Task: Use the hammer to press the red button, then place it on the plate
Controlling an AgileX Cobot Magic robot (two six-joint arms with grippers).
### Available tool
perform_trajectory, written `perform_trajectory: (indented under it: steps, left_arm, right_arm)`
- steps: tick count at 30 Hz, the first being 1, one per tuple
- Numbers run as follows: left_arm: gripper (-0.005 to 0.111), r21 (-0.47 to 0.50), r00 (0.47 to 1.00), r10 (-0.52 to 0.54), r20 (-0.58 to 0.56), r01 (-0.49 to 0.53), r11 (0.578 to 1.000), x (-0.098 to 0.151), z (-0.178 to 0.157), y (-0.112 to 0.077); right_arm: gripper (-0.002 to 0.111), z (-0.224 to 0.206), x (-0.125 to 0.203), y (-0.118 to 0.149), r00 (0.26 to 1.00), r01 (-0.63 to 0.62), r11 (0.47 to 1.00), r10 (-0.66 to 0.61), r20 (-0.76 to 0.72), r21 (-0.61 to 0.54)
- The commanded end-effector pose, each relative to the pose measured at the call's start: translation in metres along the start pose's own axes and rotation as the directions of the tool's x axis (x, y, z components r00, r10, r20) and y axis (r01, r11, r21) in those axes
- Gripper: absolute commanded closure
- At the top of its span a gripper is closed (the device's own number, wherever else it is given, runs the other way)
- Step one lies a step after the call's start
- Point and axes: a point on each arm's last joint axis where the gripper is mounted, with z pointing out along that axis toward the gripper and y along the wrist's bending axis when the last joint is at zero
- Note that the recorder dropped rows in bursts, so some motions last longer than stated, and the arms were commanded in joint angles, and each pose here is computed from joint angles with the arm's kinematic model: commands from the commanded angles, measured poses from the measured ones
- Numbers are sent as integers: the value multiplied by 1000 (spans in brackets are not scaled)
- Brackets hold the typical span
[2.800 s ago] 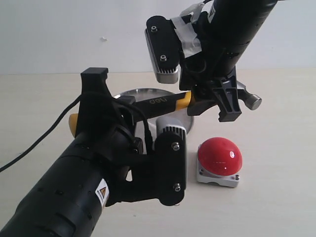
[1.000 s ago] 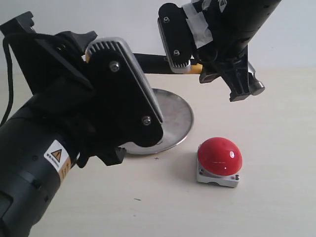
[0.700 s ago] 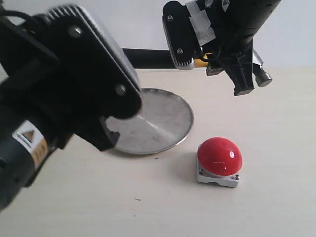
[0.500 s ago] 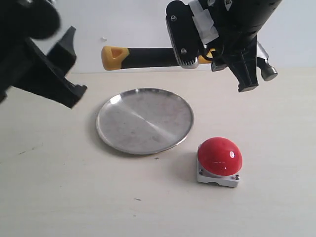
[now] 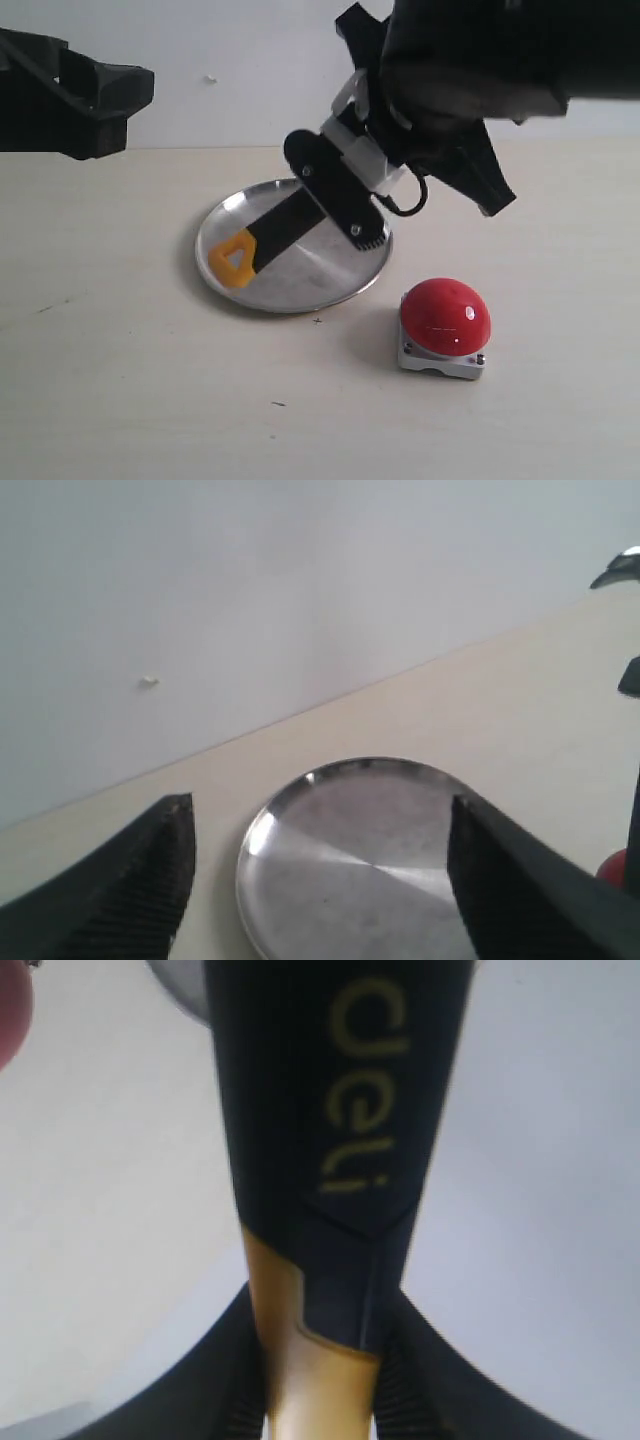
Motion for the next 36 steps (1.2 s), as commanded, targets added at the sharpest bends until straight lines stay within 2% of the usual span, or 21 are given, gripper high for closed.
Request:
perform_trajectory:
  steps: [1,4,7,10,13,14,16,18,19,20,22,23,24,25,26,28,29,30,31,36]
  left_arm:
    - [40,19,997,-63,-36,63,998,5,11,5]
    - [41,33,990,-109,-84,112,993,13,21,1]
    - [41,26,985,-109,-137,113,993,23,33,0]
    - [41,-19,974,-119,-195,117,993,32,47,6]
    - [41,-133,942,-170,-289,137,982,42,63,22]
    - [41,-260,899,-230,-371,138,956,50,71,39]
    - [41,-362,851,-309,-425,153,919,56,77,55]
    - [41,-389,812,-354,-464,172,905,58,82,67]
    - [41,-310,771,-344,-536,199,930,61,87,69]
    - [41,-280,750,-370,-549,253,926,61,89,69]
    - [41,-136,732,-340,-590,324,936,58,94,64]
    - [41,24,742,-266,-616,355,934,56,97,57]
    - [41,115,750,-266,-605,413,903,51,99,53]
    - [41,245,772,-224,-594,440,864,46,97,50]
    - [41,292,781,-223,-583,458,840,41,96,50]
    - [41,428,799,-200,-567,494,757,25,87,54]
    - [41,505,804,-187,-565,516,691,14,80,57]
    - [41,539,800,-175,-574,530,655,11,77,57]
    - [41,561,812,-164,-560,517,646,7,76,59]
    - [41,610,837,-96,-538,465,642,10,78,49]
  right_arm:
    - [108,-11,0,-6,987,115,967,-84,-141,228]
    - [108,-13,-2,-9,981,125,936,-66,-184,328]
    - [108,-13,-2,-9,985,76,937,-17,-172,340]
    - [108,-13,-1,-8,984,64,939,-4,-175,337]
    - [108,-13,0,-8,983,63,941,-1,-185,332]
    - [108,-13,0,-7,983,58,943,3,-185,327]
    - [108,-13,0,-7,983,57,944,4,-184,326]
    - [108,-13,0,-7,983,57,944,4,-184,326]
    - [108,-12,0,-7,984,54,945,5,-180,321]
    - [108,-12,-1,-6,984,49,947,9,-176,317]
    - [108,-12,-2,-6,986,46,950,6,-165,309]
    - [108,-11,-3,-5,987,61,953,-13,-160,298]
    - [108,-11,-3,-4,988,68,955,-24,-153,288]
    - [108,-11,-4,-3,989,74,957,-34,-146,280]
    - [108,-11,-4,-3,988,84,957,-43,-151,277]
    - [108,-11,-3,-3,984,106,956,-62,-165,273]
    - [108,-11,-4,-3,984,110,957,-67,-162,270]
    - [108,-10,-5,-1,984,120,955,-78,-163,271]
    - [108,-8,-6,0,983,134,953,-92,-161,271]
    - [108,-6,-11,2,985,143,946,-108,-132,292]
